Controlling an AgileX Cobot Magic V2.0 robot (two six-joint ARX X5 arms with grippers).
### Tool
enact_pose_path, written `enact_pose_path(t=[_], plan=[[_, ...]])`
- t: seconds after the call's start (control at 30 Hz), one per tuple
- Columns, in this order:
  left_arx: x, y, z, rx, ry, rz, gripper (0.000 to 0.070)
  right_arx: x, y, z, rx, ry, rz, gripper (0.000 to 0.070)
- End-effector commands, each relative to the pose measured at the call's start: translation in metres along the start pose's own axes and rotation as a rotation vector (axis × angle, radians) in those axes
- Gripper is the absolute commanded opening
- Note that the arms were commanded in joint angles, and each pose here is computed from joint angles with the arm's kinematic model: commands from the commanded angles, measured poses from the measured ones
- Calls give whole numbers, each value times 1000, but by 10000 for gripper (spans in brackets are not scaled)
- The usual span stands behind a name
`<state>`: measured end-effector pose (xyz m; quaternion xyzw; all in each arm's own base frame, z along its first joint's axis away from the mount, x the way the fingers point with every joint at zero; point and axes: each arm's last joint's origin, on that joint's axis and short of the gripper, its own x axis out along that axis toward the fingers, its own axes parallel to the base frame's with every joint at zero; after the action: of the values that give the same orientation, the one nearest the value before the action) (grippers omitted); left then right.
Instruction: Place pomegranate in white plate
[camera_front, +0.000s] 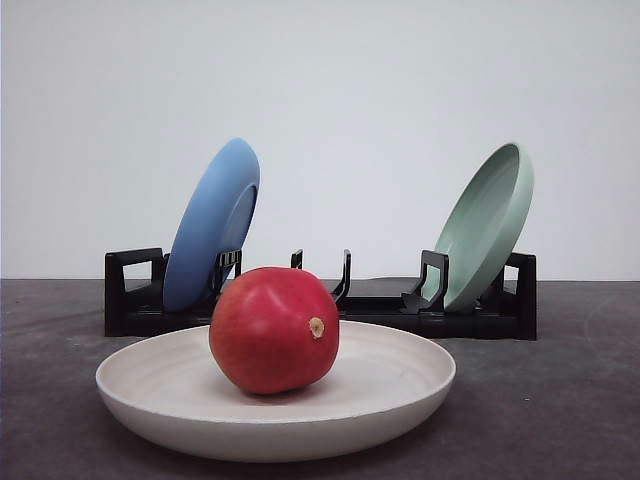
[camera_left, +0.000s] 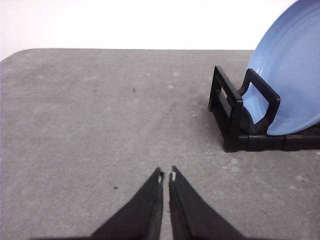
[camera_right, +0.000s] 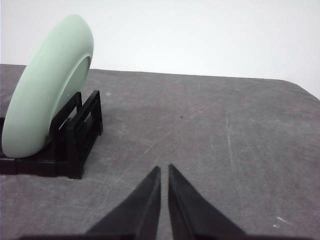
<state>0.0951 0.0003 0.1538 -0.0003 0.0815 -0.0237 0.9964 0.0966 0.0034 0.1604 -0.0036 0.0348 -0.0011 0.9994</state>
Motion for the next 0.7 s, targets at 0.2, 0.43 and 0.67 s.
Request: enact_pose_path(t=[0.2,0.43,0.67], plan=[[1,0,-4,-1,11,5,0,0,0,-1,3,-3,0,23],[1,0,-4,-1,11,5,0,0,0,-1,3,-3,0,23],[1,0,-4,-1,11,5,0,0,0,-1,3,-3,0,23]])
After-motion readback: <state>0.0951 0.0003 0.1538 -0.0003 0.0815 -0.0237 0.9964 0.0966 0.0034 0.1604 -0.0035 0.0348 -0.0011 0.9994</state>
